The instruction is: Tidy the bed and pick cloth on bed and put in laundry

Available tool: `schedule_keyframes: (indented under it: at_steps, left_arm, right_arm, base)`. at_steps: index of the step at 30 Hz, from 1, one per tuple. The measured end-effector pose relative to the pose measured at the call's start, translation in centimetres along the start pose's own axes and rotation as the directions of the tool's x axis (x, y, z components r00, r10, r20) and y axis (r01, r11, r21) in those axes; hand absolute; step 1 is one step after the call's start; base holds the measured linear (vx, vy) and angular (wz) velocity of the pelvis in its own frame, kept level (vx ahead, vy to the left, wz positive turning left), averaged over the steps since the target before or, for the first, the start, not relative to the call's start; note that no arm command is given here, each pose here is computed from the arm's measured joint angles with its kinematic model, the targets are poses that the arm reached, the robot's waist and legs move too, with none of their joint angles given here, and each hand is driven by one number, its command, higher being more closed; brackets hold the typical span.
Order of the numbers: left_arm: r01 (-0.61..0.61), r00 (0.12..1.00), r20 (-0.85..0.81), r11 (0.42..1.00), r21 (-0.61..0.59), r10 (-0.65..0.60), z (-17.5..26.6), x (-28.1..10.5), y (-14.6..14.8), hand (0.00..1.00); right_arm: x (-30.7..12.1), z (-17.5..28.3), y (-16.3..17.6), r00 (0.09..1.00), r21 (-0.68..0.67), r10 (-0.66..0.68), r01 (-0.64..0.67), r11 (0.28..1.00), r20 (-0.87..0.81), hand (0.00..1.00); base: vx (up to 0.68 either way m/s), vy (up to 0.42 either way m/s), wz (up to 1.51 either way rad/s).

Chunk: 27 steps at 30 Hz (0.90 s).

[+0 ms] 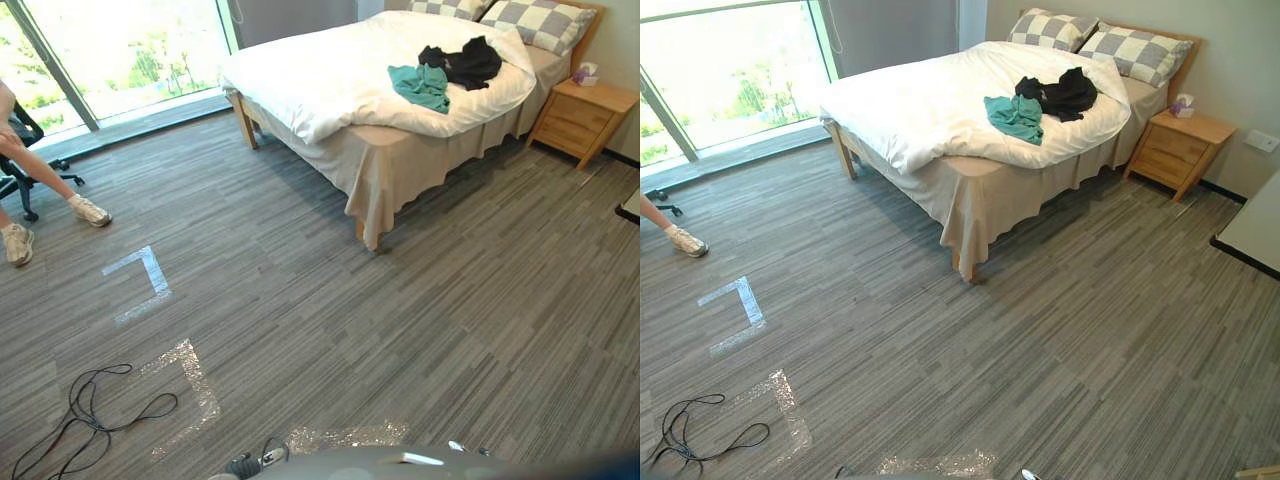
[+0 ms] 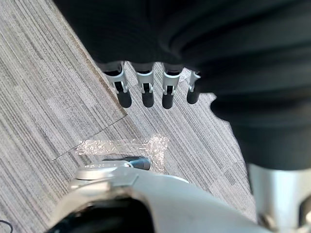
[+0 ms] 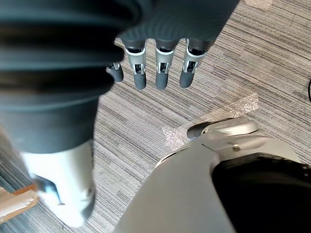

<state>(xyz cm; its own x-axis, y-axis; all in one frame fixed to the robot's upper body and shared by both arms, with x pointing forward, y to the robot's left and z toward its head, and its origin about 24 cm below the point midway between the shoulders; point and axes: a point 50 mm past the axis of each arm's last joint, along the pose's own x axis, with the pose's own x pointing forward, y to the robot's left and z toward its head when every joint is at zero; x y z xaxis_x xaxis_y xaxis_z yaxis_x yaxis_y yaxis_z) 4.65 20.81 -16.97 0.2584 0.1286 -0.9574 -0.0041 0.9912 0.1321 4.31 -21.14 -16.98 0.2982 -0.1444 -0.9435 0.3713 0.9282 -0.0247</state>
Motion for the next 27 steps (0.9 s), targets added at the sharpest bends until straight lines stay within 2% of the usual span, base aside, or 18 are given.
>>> schedule_keyframes:
  at_steps: [7,27]
  left_arm:
    - [0.041,0.999,0.022,0.996,0.077,-0.043,0.88,0.11,-0.07,0.00]
    - [0.050,0.998,-0.041,0.992,0.114,-0.045,0.52,0.15,-0.12,0.00]
  right_arm:
    - [0.18,0.74,0.47,1.000,-0.002,0.012,-0.012,1.000,0.017,0.00]
    - [0.20,0.83,0.49,1.000,0.024,0.011,-0.012,1.000,0.018,0.00]
  base:
    - [0.07,-0.017,0.01]
    - [-0.03,-0.017,-0.02]
